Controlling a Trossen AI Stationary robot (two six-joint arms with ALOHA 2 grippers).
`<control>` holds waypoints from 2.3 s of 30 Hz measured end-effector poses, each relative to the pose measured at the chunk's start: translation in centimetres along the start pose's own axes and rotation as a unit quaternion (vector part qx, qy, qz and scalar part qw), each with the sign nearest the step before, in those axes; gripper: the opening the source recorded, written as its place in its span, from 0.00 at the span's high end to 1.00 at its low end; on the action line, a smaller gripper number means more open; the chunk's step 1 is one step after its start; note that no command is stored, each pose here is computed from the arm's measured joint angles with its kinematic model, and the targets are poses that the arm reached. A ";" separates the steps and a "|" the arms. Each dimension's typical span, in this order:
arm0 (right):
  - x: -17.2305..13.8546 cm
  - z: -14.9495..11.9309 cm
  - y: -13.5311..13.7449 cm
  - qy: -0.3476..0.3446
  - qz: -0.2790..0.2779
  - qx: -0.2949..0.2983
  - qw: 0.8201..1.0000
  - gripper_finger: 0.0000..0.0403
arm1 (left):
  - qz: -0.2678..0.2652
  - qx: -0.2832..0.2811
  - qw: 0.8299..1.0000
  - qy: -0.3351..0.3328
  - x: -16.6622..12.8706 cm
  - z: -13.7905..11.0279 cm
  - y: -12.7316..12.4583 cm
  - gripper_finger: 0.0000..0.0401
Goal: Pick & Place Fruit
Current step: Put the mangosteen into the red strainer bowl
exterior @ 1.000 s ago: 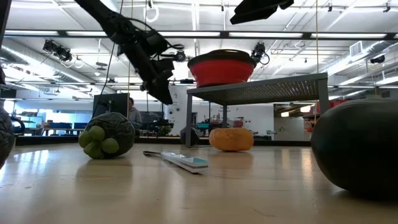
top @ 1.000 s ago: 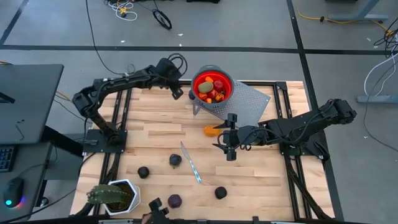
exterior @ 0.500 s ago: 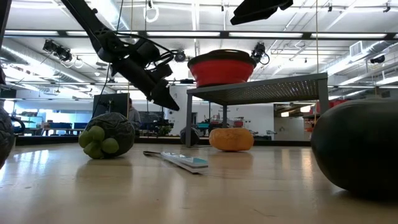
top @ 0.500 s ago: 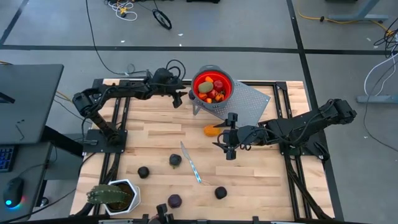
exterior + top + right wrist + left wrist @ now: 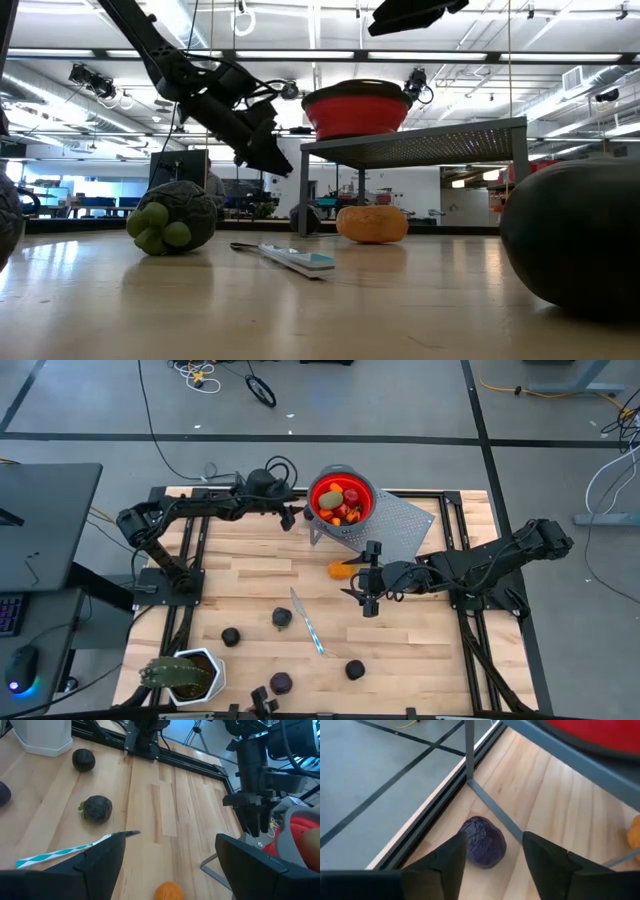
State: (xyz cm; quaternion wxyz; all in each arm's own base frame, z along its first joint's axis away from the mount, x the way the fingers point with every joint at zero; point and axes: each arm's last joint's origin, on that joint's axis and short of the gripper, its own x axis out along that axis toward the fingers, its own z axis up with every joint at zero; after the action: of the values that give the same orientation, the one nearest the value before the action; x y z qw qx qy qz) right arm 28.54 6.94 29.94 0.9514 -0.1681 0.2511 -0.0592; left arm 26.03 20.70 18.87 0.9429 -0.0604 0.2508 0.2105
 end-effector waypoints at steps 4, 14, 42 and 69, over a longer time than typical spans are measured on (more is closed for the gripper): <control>0.0 0.0 0.0 -0.002 0.000 -0.003 1.000 0.21 | -0.004 0.006 1.000 -0.004 0.7 0.5 0.0 0.42; 0.0 -0.1 0.0 0.004 0.001 -0.011 1.000 0.21 | -0.008 0.039 0.999 0.035 3.0 0.0 0.9 0.38; 0.2 0.0 -0.4 -0.001 -0.005 -0.004 1.000 0.21 | -0.003 0.082 0.996 0.030 5.1 -1.2 0.5 0.13; 0.2 0.0 -0.4 -0.002 -0.005 -0.004 1.000 0.21 | 0.031 0.074 0.996 0.050 5.0 -1.5 0.6 0.09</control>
State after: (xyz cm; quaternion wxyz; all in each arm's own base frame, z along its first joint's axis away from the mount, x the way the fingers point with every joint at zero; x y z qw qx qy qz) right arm 28.69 6.55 30.03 0.9509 -0.1737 0.2482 -0.0628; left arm 29.07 22.79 15.10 0.9241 0.0065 0.3141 0.2175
